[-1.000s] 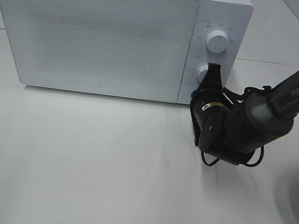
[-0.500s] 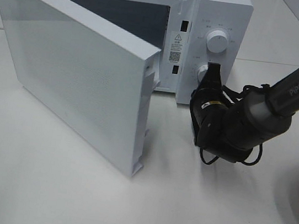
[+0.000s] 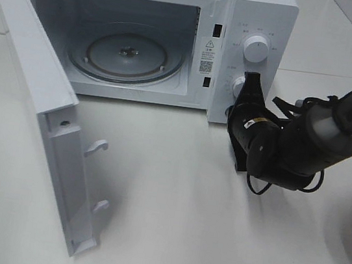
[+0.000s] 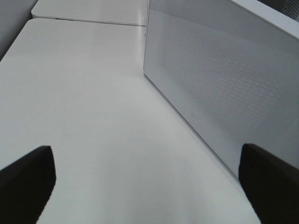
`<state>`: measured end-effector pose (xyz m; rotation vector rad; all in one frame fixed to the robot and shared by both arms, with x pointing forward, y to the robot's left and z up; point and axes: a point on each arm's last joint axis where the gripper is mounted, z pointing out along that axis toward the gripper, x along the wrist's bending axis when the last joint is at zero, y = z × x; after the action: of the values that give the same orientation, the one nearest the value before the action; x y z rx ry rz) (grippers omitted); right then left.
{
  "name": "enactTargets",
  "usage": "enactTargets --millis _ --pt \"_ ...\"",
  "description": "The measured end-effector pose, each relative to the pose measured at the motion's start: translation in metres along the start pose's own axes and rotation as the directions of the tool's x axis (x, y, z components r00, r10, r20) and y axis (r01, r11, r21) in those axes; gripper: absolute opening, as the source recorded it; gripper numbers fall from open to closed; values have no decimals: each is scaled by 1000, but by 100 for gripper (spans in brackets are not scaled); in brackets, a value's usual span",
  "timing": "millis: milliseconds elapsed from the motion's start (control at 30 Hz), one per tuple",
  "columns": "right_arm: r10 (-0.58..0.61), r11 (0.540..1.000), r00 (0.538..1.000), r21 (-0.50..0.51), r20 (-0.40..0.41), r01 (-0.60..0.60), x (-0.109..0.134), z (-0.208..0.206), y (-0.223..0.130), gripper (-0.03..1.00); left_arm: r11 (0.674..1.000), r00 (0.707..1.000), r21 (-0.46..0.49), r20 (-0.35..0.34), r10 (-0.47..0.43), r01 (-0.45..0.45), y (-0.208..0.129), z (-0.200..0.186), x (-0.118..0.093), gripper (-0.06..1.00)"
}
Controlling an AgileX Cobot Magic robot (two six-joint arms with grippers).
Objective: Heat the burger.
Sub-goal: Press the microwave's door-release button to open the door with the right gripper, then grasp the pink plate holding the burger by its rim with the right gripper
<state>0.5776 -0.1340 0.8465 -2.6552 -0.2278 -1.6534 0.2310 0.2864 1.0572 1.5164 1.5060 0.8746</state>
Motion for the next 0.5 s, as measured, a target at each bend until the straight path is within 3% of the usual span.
enactTargets --millis 500 --pt "-133 984 983 135 125 116 6 -39 8 0 1000 1000 0 0 0 0 0 0 0 99"
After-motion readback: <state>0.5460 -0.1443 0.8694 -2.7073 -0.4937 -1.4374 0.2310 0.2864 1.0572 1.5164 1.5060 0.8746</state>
